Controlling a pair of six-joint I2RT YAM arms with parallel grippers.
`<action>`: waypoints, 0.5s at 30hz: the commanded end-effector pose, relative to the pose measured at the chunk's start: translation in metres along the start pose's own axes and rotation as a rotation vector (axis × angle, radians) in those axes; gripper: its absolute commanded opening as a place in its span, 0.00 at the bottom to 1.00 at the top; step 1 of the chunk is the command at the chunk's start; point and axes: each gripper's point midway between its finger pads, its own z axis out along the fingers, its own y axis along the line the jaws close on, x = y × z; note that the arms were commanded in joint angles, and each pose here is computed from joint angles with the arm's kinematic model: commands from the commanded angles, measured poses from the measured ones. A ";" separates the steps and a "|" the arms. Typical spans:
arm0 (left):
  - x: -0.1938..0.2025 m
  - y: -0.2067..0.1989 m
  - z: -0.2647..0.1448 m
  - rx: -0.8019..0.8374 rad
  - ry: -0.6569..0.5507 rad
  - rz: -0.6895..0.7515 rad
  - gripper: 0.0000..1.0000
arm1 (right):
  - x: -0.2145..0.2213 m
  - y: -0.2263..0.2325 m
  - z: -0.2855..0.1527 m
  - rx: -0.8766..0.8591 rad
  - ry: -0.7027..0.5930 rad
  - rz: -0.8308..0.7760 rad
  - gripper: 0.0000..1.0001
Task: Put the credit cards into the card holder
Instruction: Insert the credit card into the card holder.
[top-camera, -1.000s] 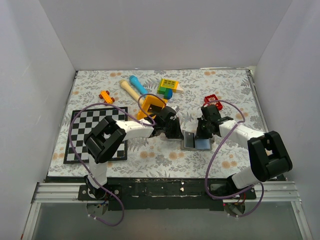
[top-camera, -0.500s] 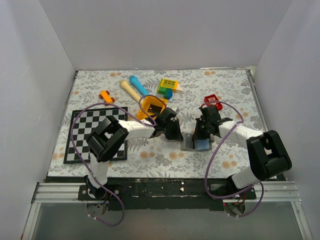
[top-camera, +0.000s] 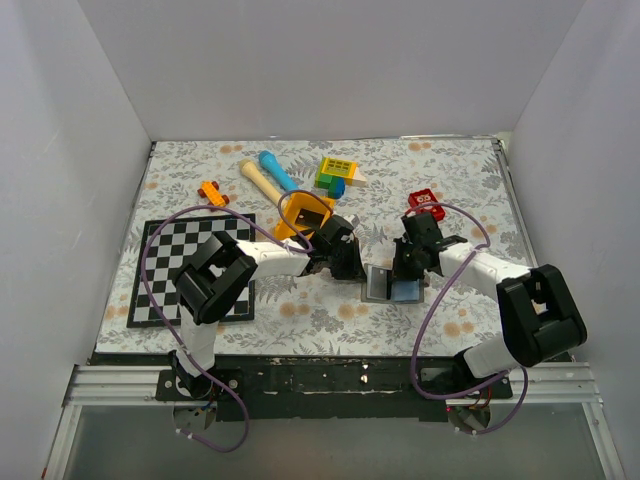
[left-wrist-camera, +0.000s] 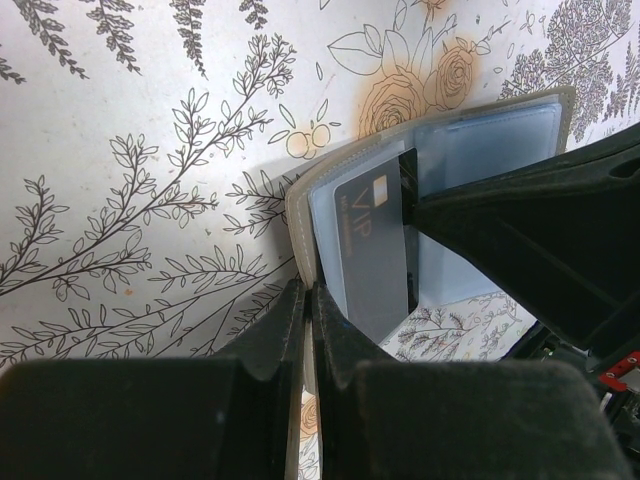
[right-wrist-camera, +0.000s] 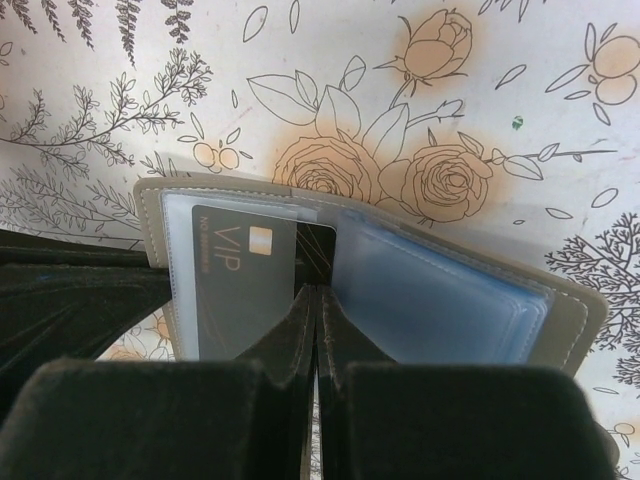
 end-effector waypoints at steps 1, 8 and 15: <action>-0.001 -0.005 -0.004 0.006 -0.009 0.021 0.00 | 0.002 -0.002 -0.008 0.018 -0.007 -0.005 0.01; -0.001 -0.005 -0.004 0.005 -0.008 0.020 0.00 | 0.008 0.006 -0.001 -0.038 0.027 -0.011 0.01; -0.001 -0.005 -0.004 0.005 -0.008 0.020 0.00 | 0.010 0.016 0.007 -0.098 0.035 0.001 0.01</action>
